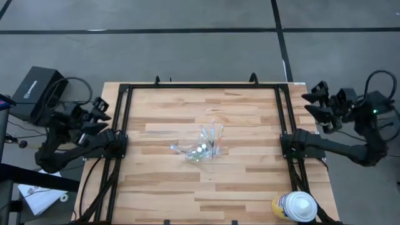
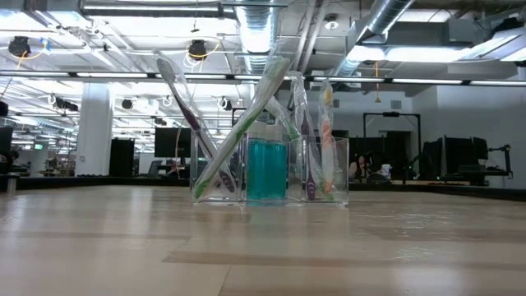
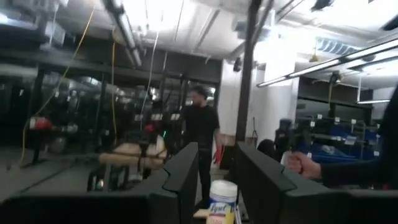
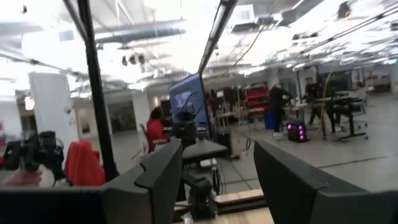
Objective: Pick & Place toothbrushing station
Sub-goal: Return to Home Position
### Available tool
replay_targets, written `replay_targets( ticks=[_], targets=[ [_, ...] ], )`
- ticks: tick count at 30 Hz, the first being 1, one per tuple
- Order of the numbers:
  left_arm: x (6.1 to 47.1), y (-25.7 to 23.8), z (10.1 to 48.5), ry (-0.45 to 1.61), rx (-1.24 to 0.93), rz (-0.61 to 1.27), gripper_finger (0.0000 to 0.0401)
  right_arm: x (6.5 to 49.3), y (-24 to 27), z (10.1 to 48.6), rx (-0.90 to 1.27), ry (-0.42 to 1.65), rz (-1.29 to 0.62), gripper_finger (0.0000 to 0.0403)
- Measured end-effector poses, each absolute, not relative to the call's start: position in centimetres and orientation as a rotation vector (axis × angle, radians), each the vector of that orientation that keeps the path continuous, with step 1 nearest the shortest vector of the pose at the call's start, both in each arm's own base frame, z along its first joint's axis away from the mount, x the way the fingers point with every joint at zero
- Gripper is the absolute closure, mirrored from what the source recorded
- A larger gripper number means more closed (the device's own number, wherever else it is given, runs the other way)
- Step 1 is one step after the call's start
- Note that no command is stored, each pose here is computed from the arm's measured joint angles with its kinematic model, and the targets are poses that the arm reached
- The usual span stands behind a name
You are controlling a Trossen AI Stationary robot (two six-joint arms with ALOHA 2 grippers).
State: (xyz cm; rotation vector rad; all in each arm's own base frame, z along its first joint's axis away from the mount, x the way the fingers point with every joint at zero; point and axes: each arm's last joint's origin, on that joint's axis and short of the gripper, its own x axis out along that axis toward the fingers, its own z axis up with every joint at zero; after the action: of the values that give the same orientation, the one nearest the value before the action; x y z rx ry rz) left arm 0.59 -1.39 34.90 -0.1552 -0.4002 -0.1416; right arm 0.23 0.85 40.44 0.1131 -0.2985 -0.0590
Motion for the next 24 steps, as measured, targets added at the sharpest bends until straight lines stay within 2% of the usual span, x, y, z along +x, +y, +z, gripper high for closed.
replay_targets(
  ticks=[5,7,9,11,14,18,21,24],
  targets=[
    [0.5,-1.4,34.3,-0.409,-0.16,-0.132,0.0299,-1.7,1.6,35.9,0.118,-0.4,-0.064,0.0215],
    [1.0,-1.1,33.7,-0.391,-0.173,-0.125,0.0299,-0.7,1.2,34.9,0.14,-0.388,-0.067,0.0216],
    [1.6,-0.8,33.1,-0.393,-0.178,-0.105,0.0299,0.3,0.8,33.6,0.175,-0.289,-0.096,0.0215],
    [2.6,-0.2,31.9,-0.378,-0.195,-0.086,0.0299,0.9,0.3,33.7,0.144,-0.319,-0.143,0.0213],
    [3.8,0.5,30.4,-0.403,-0.211,-0.087,0.0299,2.4,-0.4,31.8,0.16,-0.287,-0.173,0.0211],
    [5.7,1.5,27.3,-0.414,-0.253,-0.093,0.0299,4.1,-1.1,29.4,0.182,-0.313,-0.155,0.0213],
    [6.7,2.0,25.1,-0.433,-0.279,-0.09,0.0299,5.8,-1.9,26.2,0.259,-0.195,-0.176,0.0215],
    [7.5,2.4,23.0,-0.419,-0.311,-0.095,0.0299,6.7,-2.2,24.6,0.285,-0.194,-0.167,0.0216]
  ],
)
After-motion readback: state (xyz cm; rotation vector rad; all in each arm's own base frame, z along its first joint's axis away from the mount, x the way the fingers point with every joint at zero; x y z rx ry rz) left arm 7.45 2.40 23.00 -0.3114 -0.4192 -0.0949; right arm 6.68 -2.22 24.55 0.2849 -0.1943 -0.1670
